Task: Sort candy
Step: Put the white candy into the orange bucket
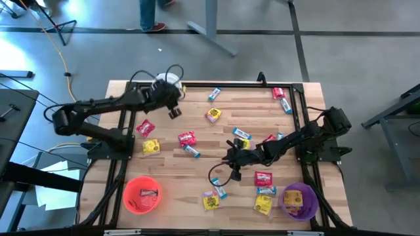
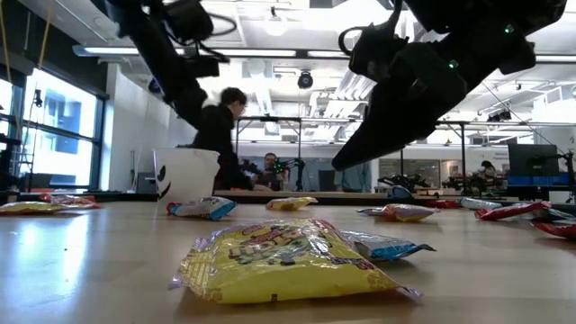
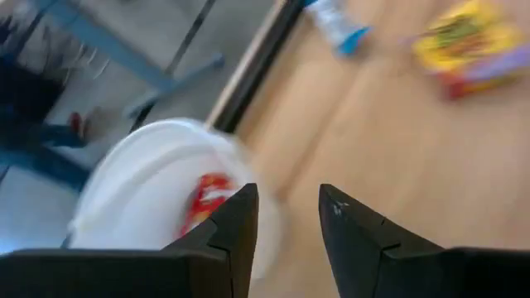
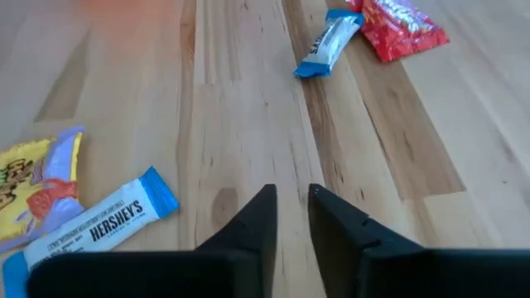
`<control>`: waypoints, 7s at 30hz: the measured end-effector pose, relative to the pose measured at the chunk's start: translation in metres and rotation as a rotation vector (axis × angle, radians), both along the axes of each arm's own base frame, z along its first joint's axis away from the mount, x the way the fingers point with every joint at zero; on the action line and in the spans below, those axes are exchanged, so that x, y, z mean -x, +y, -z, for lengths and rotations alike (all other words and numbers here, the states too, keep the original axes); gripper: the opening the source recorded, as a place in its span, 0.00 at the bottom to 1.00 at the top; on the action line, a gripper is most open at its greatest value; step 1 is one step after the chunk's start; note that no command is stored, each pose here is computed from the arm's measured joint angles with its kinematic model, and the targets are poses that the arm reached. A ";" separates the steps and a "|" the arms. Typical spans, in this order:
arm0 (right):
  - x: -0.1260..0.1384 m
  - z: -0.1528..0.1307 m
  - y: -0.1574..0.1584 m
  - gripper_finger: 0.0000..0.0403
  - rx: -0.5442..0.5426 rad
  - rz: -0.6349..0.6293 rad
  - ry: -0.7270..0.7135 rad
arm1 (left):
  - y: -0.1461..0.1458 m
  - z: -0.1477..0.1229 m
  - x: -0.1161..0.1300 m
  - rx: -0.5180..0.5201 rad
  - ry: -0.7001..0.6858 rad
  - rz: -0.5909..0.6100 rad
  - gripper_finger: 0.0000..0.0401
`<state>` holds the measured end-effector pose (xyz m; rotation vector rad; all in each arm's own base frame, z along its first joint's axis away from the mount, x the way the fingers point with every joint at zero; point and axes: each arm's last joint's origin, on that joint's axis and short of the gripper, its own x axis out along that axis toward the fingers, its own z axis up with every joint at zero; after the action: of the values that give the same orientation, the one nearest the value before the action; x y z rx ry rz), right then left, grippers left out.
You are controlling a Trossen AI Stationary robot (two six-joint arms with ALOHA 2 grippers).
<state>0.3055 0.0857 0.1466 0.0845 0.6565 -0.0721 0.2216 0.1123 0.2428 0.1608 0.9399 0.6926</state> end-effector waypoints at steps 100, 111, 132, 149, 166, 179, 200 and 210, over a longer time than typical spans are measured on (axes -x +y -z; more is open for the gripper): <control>0.046 -0.036 0.092 0.00 0.154 0.081 0.300 | -0.182 0.110 -0.028 0.134 -0.558 0.676 0.25; 0.046 -0.033 0.085 0.11 0.001 0.104 0.429 | -0.181 0.110 -0.028 0.154 -0.549 0.703 0.25; 0.031 0.019 0.078 0.52 0.109 0.026 0.643 | -0.182 0.111 -0.028 0.190 -0.542 0.757 0.25; 0.007 -0.002 0.070 0.07 0.062 0.022 0.384 | -0.214 0.090 -0.040 -0.135 -0.444 1.040 0.27; -0.027 -0.020 0.059 0.00 -0.011 -0.003 0.092 | -0.230 0.073 -0.053 -0.006 -0.439 0.983 0.47; -0.034 -0.029 0.060 0.00 -0.016 0.011 -0.028 | -0.231 0.071 -0.054 0.012 -0.469 0.974 0.47; -0.039 -0.034 0.059 0.12 0.001 -0.014 -0.089 | -0.233 0.066 -0.051 -0.045 -0.457 1.032 0.02; -0.040 -0.033 0.053 0.34 0.066 -0.007 -0.071 | -0.259 0.017 -0.015 -0.019 -0.359 1.061 0.00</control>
<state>0.3458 0.1385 0.1795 0.0212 0.5827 -0.0832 0.2363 -0.1464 0.2257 0.4874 0.3932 -0.2544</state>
